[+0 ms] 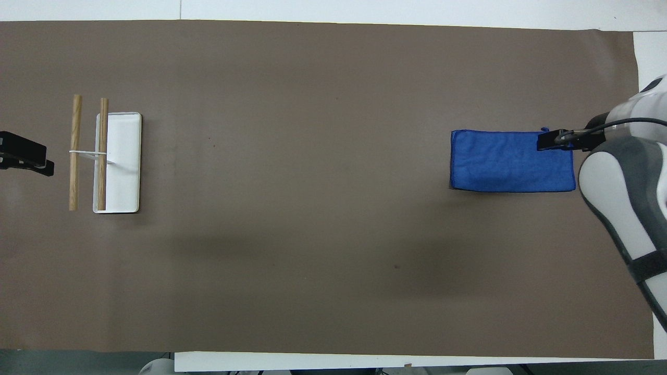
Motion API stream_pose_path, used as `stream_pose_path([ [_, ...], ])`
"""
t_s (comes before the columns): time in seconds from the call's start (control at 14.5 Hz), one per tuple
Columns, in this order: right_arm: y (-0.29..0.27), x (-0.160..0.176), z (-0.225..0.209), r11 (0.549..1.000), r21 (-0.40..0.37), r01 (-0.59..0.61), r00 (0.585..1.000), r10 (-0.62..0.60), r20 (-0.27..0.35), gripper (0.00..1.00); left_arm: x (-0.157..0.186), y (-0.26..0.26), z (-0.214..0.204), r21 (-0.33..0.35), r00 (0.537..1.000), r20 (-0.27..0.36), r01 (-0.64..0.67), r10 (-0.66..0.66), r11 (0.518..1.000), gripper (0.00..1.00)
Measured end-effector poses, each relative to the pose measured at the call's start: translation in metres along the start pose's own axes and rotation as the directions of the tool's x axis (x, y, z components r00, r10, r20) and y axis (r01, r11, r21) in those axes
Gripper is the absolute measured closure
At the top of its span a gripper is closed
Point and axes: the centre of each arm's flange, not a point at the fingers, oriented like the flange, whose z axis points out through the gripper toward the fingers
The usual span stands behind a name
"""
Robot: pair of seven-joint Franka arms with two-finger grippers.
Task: Right arm passes towel to left arm to hang
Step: 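Reach the right gripper down to the blue towel's edge, then close the right gripper on the towel edge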
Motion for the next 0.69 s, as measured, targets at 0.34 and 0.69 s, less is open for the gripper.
stream_pose_path([
  [0.34, 0.003, -0.009, 0.081, 0.999, -0.002, 0.051, 0.999, -0.051, -0.016, 0.01, 0.0, 0.0, 0.0, 0.0, 1.0, 0.0, 0.0, 0.0, 1.0, 0.0],
  [0.69, 0.003, -0.012, 0.107, 0.999, 0.006, 0.051, 0.998, -0.051, 0.023, 0.05, 0.0, 0.0, 0.0, 0.0, 1.0, 0.0, 0.0, 0.0, 1.0, 0.0],
])
